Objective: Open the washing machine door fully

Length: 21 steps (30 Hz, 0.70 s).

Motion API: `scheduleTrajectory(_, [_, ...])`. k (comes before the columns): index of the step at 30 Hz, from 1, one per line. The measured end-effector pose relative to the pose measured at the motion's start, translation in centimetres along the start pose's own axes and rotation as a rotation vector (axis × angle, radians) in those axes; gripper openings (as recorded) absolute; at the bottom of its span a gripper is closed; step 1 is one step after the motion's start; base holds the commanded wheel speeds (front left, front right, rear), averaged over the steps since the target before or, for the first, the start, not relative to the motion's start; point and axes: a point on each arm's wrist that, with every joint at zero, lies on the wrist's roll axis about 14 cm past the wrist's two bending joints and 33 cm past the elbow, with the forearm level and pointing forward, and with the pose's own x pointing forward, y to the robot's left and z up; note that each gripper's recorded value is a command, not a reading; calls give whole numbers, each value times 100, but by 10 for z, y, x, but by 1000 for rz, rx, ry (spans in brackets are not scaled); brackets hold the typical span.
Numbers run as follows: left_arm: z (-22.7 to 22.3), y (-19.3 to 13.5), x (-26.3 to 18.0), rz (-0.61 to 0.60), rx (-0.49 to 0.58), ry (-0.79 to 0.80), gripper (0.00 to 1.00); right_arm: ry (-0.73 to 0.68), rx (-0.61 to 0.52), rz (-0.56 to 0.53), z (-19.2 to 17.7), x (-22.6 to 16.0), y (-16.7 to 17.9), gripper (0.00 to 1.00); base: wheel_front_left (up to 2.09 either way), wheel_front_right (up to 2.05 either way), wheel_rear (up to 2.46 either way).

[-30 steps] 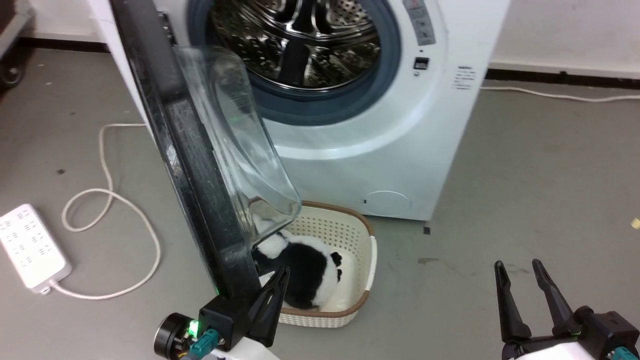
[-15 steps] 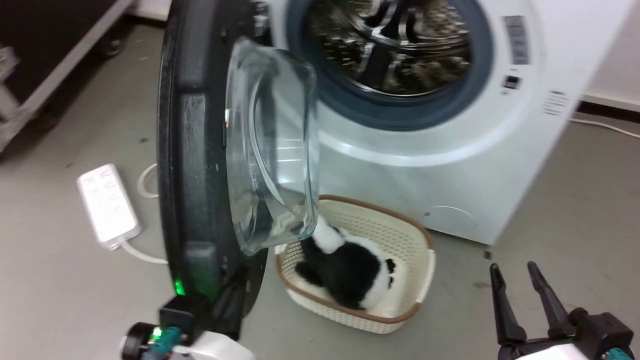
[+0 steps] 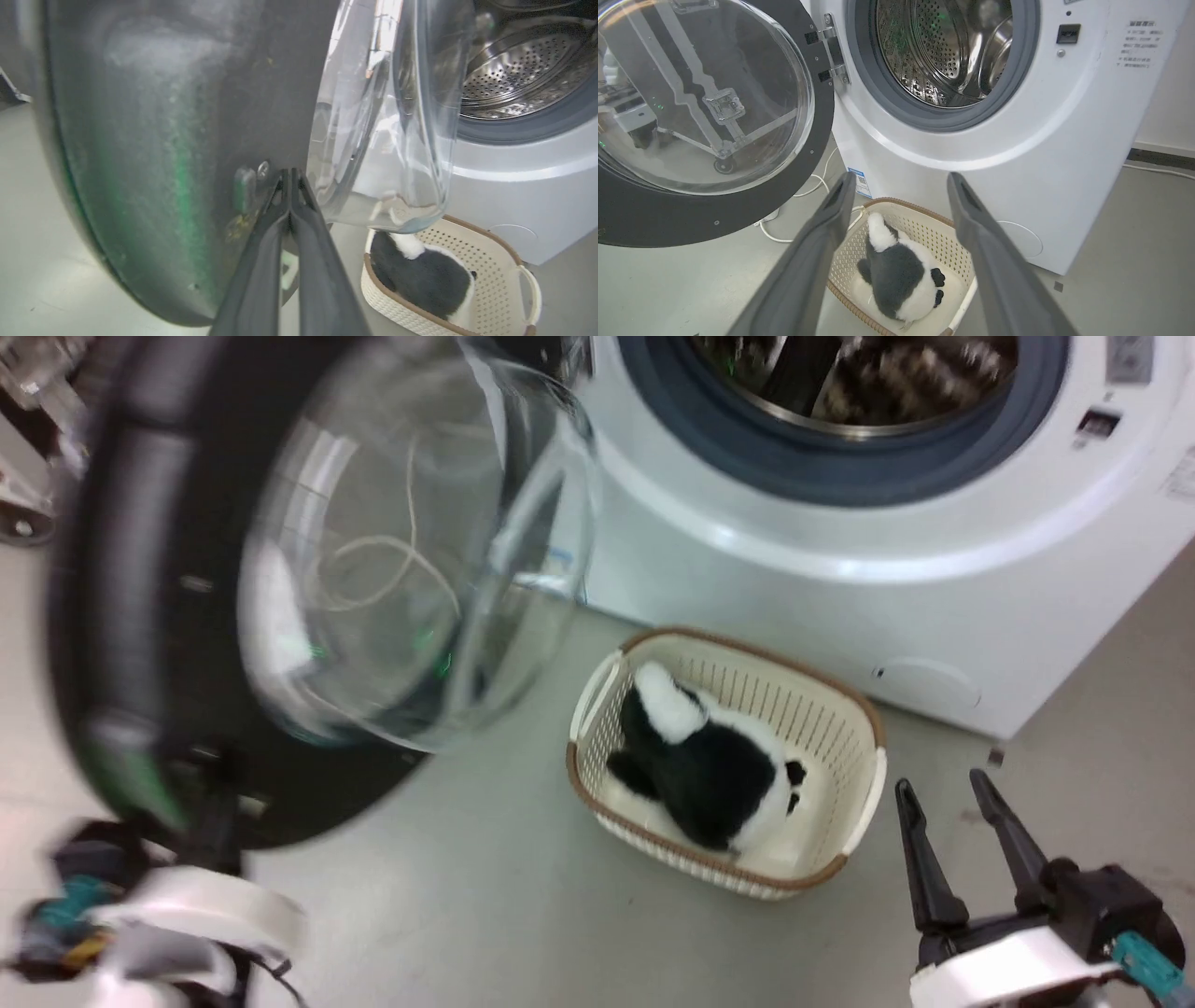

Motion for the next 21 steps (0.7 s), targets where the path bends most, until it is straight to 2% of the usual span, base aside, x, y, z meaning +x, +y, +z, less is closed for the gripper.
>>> scheduleTrajectory(1, [2,22,10,60,-8,2,0,15,-3,0,-5,5,-2,100,0,0,0])
scheduleTrajectory(3, [4,43,19,121,-17,4,0,26,-6,-8,-9,10,-7,100,0,0,0])
scheduleTrajectory(5, [5,53,24,142,-7,8,0,34,-7,-15,-12,11,-11,100,0,0,0])
scheduleTrajectory(6, [6,70,35,180,-1,14,0,58,-7,-26,-20,12,-16,100,0,0,0])
scheduleTrajectory(10, [11,101,58,234,19,20,0,78,-8,-41,-29,17,-24,100,0,0,0])
scheduleTrajectory(16, [14,132,88,287,65,31,0,108,-4,-67,-41,18,-36,100,0,0,0])
scheduleTrajectory(21, [13,138,106,289,88,22,0,115,-12,-90,-43,16,-45,100,0,0,0])
